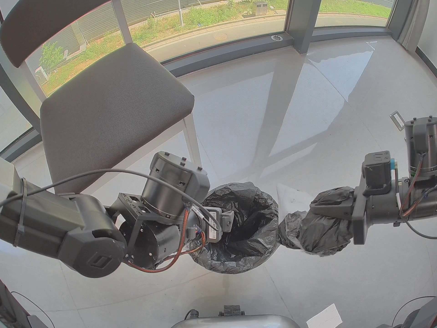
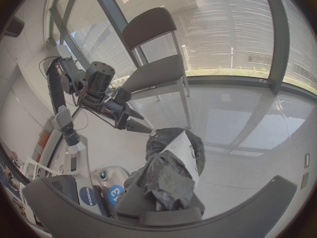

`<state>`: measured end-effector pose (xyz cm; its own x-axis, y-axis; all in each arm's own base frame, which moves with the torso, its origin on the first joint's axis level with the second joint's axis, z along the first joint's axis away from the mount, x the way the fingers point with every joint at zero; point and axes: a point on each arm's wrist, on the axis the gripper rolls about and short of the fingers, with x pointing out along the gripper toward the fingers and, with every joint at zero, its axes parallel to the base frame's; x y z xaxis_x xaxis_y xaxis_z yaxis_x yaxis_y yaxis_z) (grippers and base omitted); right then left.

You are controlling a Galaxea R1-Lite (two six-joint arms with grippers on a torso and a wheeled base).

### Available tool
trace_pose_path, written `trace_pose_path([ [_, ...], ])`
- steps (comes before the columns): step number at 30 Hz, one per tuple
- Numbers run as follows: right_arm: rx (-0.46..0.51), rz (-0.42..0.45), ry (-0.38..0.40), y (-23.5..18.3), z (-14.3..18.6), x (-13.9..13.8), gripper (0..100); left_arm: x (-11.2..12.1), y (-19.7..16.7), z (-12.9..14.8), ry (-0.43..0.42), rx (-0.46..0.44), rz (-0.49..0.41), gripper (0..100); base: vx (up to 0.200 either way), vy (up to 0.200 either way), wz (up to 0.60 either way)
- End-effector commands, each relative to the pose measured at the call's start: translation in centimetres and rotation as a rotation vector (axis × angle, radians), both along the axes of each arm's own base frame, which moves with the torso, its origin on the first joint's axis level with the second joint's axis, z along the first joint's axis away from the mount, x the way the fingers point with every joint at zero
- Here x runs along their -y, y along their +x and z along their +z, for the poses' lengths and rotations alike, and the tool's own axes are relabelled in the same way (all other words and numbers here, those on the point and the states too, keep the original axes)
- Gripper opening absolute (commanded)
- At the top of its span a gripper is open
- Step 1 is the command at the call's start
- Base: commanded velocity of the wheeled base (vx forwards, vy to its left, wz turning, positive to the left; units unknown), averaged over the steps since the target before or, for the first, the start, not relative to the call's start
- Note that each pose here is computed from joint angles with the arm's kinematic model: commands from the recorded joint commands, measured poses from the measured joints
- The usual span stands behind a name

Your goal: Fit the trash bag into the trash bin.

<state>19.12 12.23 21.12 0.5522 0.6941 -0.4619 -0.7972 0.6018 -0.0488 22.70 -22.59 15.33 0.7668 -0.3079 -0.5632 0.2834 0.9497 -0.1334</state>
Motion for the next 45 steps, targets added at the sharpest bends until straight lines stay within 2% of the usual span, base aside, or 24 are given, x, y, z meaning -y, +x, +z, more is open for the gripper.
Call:
trace_pose_path([
  [1,-0.092,0.067,-0.059,2.3,-2.6,-3.2,0,0.0,0.2,0.9,-0.035,0.041,0.001,100,0.000,0.000,0.00],
  [5,-0.106,0.065,-0.065,3.5,-3.5,-4.1,0,-0.4,0.1,1.6,-0.043,0.066,0.001,100,0.000,0.000,0.00],
  [7,-0.115,0.064,-0.068,5.7,-5.3,-5.5,0,-1.4,-0.3,3.1,-0.059,0.106,-0.001,100,0.000,0.000,0.00],
  [10,-0.125,0.063,-0.073,7.1,-6.1,-6.5,0,-1.9,-0.6,3.9,-0.078,0.125,0.001,100,0.000,0.000,0.00],
  [15,-0.122,0.074,-0.069,9.6,-6.8,-8.6,0,-2.5,-0.2,4.3,-0.090,0.138,0.022,100,0.000,0.000,0.00],
  [19,-0.136,0.092,-0.080,11.0,-8.2,-10.6,0,-2.8,0.4,4.7,-0.097,0.186,0.026,100,0.000,0.000,0.00],
  [35,-0.234,0.099,-0.142,13.0,-13.7,-12.6,0,-4.1,0.9,4.7,-0.100,0.207,0.055,100,0.000,0.000,0.00],
  [45,-0.234,0.071,-0.136,16.2,-15.4,-13.4,0,-5.5,0.4,4.9,-0.100,0.212,0.083,100,0.000,0.000,0.00],
])
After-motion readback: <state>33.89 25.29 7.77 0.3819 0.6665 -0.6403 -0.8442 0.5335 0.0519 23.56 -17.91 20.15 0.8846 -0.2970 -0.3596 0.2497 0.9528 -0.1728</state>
